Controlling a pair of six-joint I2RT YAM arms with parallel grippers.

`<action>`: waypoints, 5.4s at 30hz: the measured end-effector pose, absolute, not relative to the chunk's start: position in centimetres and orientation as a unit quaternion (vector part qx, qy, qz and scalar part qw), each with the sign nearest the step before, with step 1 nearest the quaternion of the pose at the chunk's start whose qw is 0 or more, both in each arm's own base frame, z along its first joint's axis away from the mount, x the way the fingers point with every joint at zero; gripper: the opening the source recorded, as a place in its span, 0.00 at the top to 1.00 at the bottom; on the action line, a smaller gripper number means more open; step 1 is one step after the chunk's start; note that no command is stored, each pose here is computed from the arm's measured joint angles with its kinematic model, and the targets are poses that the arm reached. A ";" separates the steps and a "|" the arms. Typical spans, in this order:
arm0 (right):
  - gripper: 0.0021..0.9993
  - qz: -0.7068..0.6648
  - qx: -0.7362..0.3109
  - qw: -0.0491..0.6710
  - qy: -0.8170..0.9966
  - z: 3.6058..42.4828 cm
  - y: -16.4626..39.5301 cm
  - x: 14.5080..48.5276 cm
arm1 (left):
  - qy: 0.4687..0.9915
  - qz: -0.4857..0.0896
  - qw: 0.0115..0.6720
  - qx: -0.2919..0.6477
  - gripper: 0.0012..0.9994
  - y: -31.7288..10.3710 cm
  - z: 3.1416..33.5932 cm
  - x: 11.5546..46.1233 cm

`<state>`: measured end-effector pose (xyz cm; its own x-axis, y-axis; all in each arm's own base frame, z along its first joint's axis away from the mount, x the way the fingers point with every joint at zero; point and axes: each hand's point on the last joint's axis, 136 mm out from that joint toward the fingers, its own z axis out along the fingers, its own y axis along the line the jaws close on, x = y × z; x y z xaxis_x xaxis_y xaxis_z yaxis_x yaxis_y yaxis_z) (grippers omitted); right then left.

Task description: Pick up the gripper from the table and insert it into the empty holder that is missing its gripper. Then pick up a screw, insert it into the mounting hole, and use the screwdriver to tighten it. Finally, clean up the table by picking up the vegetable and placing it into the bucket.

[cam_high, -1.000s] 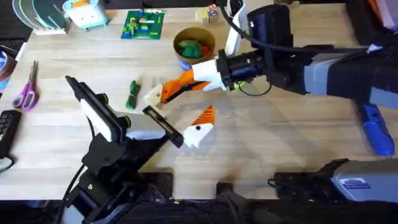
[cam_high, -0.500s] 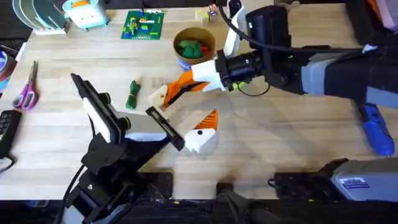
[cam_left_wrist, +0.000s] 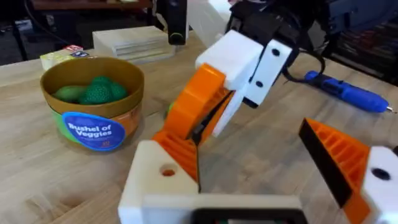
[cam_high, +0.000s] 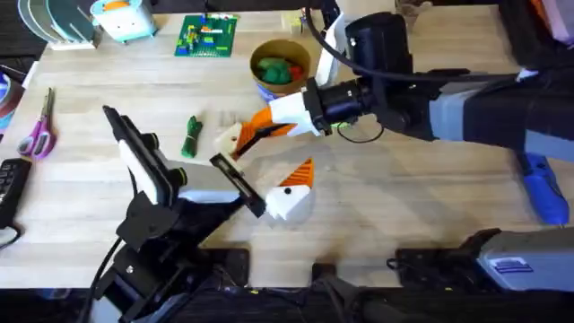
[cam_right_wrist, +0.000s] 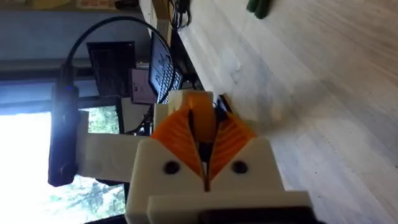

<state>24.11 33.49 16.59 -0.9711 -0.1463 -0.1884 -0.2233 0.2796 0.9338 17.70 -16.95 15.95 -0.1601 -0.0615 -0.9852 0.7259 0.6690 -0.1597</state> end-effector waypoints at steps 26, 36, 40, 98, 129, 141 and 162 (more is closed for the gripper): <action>0.48 0.591 -0.119 0.017 0.798 16.1 33.3 23.9 | 0.672 -0.347 0.593 0.277 0.01 -18.0 16.1 16.5; 0.37 0.595 -0.116 0.020 0.795 16.3 32.7 24.4 | 0.666 -0.353 0.590 0.288 0.01 -18.3 16.1 16.1; 0.32 0.598 -0.113 0.020 0.793 16.4 32.3 24.7 | 0.663 -0.359 0.587 0.295 0.01 -18.5 16.2 15.8; 0.65 0.062 -0.293 0.169 0.939 5.6 17.9 32.4 | 0.661 -0.363 0.584 0.299 0.01 -18.6 16.2 15.6; 0.99 0.064 -0.300 0.219 0.926 15.1 18.3 32.7 | 0.661 -0.363 0.584 0.299 0.01 -18.6 16.2 15.6; 0.99 0.117 -0.419 0.274 0.858 26.8 27.3 27.1 | 0.661 -0.363 0.584 0.299 0.01 -18.6 16.2 15.6; 0.99 0.148 -0.523 0.232 0.807 25.2 35.0 19.5 | 0.661 -0.363 0.584 0.299 0.01 -18.6 16.2 15.6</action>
<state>19.54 35.02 25.19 -0.3456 -0.7753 -0.5287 -0.9126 0.4089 -0.0031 15.64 -18.64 16.17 -0.1387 -0.0292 -0.9899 0.8195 0.5579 -0.1313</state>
